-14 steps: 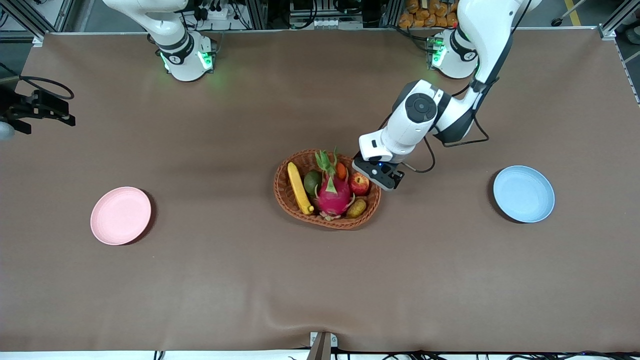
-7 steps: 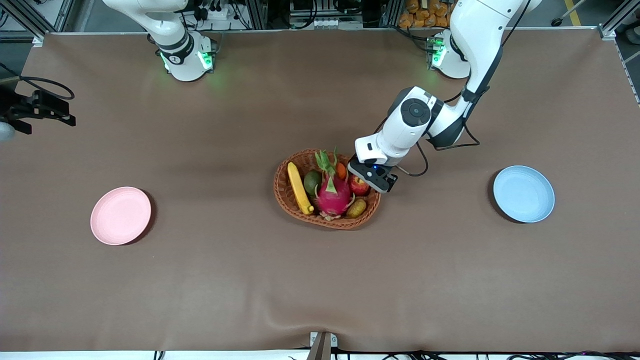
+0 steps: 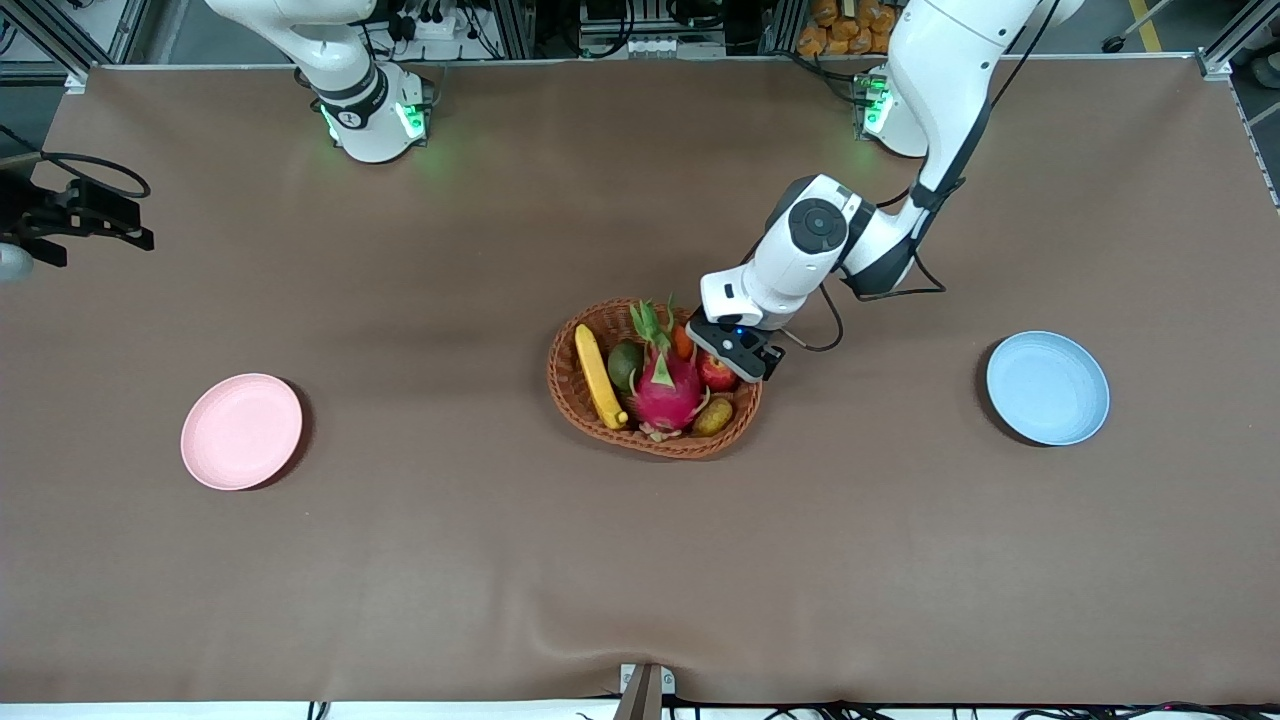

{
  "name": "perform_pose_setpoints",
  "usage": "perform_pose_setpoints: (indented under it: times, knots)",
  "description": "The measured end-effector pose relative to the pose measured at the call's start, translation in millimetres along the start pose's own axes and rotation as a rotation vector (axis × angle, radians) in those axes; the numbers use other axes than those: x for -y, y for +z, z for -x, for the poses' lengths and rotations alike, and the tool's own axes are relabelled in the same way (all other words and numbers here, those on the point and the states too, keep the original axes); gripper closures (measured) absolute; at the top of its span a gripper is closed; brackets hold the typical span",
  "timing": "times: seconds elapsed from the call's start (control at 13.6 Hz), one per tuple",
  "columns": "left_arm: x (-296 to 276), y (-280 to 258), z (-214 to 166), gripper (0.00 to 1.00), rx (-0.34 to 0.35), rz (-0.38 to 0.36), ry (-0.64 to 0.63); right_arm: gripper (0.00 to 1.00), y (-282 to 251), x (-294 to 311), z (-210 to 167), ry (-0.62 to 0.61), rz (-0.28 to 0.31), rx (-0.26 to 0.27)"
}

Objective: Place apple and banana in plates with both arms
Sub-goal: 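Close the left gripper on the red apple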

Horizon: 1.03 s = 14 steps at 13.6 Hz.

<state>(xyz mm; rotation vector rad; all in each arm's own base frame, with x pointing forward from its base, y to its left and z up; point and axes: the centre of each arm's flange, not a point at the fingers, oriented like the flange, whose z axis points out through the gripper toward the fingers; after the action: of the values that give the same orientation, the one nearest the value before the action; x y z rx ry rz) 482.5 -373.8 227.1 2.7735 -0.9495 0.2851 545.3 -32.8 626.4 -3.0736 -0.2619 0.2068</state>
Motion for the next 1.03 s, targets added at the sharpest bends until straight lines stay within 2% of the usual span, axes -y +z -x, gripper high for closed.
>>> perform_pose_setpoints:
  times: [0.29,0.37,0.44,0.51,0.88,1.03]
  knots:
    - [2,13,4,0.01,-0.005,0.003,-0.004,0.00,3,-1,-2,0.000,-0.003,0.007]
    - [2,13,4,0.07,-0.005,0.003,-0.001,0.00,5,-1,-3,0.000,-0.004,0.009]
    - [2,13,4,0.19,-0.005,0.003,0.008,0.00,6,-1,-4,0.000,-0.004,0.012]
    - [2,12,3,0.26,-0.008,0.002,0.019,0.00,6,-1,-4,0.000,-0.004,0.013]
    - [-1,-16,-9,0.26,-0.047,-0.009,0.034,0.00,7,-1,-4,0.000,-0.005,0.013]
    - [-7,-38,-14,0.26,-0.032,-0.014,0.048,0.00,7,-1,-4,0.000,-0.005,0.013]
